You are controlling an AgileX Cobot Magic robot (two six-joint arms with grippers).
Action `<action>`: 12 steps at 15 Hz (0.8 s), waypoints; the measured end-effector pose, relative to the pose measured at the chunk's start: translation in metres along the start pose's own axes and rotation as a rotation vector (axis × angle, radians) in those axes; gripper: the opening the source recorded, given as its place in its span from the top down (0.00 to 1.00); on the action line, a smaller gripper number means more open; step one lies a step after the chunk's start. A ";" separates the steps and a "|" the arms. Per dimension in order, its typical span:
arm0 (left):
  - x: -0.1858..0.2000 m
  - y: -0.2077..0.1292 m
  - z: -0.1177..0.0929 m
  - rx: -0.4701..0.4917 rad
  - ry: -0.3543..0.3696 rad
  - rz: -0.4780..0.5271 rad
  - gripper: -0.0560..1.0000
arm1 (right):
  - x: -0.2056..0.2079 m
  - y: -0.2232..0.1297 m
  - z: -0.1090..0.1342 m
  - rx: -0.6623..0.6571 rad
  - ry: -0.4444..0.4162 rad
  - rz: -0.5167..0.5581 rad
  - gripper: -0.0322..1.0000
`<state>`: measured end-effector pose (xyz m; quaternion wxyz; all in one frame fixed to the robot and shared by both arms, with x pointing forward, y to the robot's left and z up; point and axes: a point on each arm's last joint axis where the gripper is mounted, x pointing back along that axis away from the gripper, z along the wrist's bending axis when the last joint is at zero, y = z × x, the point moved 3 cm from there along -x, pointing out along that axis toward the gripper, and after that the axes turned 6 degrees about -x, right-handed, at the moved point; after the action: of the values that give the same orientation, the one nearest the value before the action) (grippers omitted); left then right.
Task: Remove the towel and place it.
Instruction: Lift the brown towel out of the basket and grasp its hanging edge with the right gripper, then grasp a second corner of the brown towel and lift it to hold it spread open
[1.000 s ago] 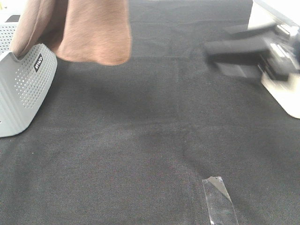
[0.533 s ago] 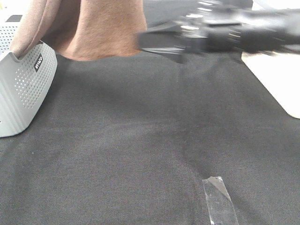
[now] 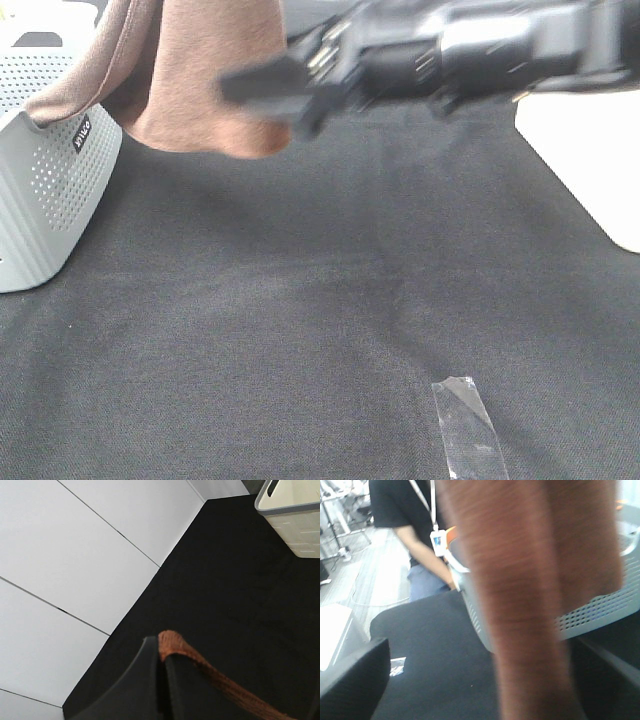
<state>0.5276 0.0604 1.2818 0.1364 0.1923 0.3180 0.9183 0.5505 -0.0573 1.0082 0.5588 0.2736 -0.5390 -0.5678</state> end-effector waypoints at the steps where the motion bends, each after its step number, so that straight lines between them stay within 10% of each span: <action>1: 0.000 0.000 0.000 0.010 0.000 0.000 0.95 | -0.002 -0.002 0.000 -0.001 -0.005 0.007 0.07; 8: 0.000 0.000 0.000 0.028 0.002 0.000 0.95 | -0.009 -0.021 -0.018 0.035 -0.108 0.113 0.12; 12: 0.000 0.000 0.000 0.030 0.001 0.000 0.95 | -0.009 -0.014 -0.020 -0.028 -0.126 0.054 0.65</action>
<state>0.5274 0.0608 1.2822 0.1335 0.1937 0.3318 0.9136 0.5663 -0.0580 0.9873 0.5427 0.2150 -0.5724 -0.5759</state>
